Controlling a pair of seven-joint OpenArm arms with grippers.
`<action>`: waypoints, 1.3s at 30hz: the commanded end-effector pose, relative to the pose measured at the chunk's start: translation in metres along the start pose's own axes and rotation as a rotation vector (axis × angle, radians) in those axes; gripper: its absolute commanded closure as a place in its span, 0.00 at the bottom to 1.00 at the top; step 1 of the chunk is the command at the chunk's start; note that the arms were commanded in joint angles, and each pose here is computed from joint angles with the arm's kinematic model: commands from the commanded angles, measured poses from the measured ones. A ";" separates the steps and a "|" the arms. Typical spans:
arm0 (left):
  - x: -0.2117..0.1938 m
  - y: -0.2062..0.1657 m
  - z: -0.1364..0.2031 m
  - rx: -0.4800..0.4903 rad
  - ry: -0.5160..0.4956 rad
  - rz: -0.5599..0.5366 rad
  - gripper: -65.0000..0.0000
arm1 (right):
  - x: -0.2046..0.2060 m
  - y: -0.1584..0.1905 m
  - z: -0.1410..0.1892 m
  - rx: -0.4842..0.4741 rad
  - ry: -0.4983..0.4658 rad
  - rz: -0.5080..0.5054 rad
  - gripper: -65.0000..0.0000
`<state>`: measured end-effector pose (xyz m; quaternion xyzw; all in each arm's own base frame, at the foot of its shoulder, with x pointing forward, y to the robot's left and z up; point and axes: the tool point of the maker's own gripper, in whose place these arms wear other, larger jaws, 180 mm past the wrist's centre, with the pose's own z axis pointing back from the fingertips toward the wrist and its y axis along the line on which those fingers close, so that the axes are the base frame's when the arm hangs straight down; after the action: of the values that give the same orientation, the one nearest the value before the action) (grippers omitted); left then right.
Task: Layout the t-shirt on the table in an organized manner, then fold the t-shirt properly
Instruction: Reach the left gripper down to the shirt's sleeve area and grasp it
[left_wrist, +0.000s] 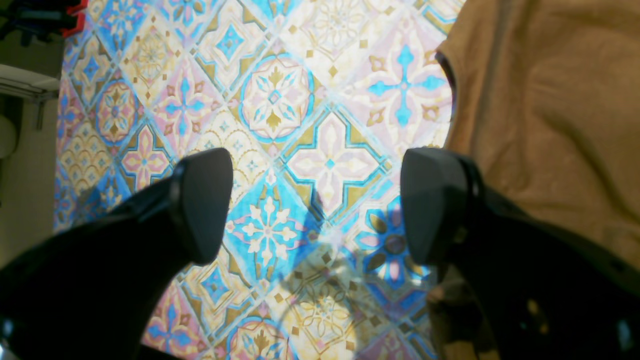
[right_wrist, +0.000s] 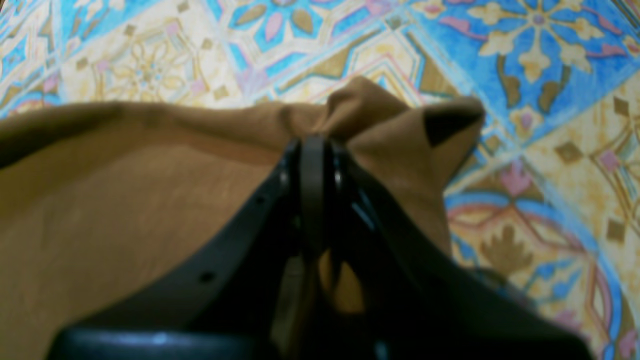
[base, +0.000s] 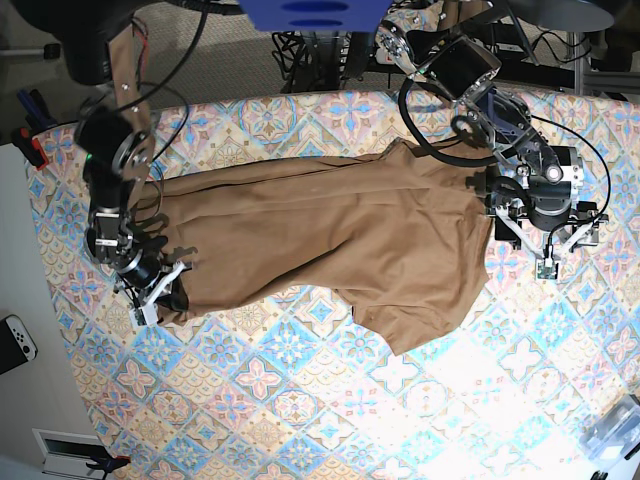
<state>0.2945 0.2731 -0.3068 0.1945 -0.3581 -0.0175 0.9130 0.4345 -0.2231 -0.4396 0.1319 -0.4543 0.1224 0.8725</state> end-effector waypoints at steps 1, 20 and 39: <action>0.016 0.001 0.003 0.007 -0.055 0.011 0.22 | -0.009 -0.018 0.011 -0.039 0.070 0.052 1.00; 0.034 -0.005 0.004 -0.009 -0.095 -0.004 0.22 | 0.010 0.006 0.050 -0.179 -0.071 0.281 1.00; 0.193 -0.132 -0.092 -0.496 -0.141 -0.126 0.22 | -0.004 0.014 0.053 -0.190 -0.011 0.282 1.00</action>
<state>0.5012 0.1531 -0.3126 -0.0151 -0.3694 -0.1729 0.9129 0.3758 -0.2231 -0.4278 -0.0061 -0.4650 0.1969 0.8631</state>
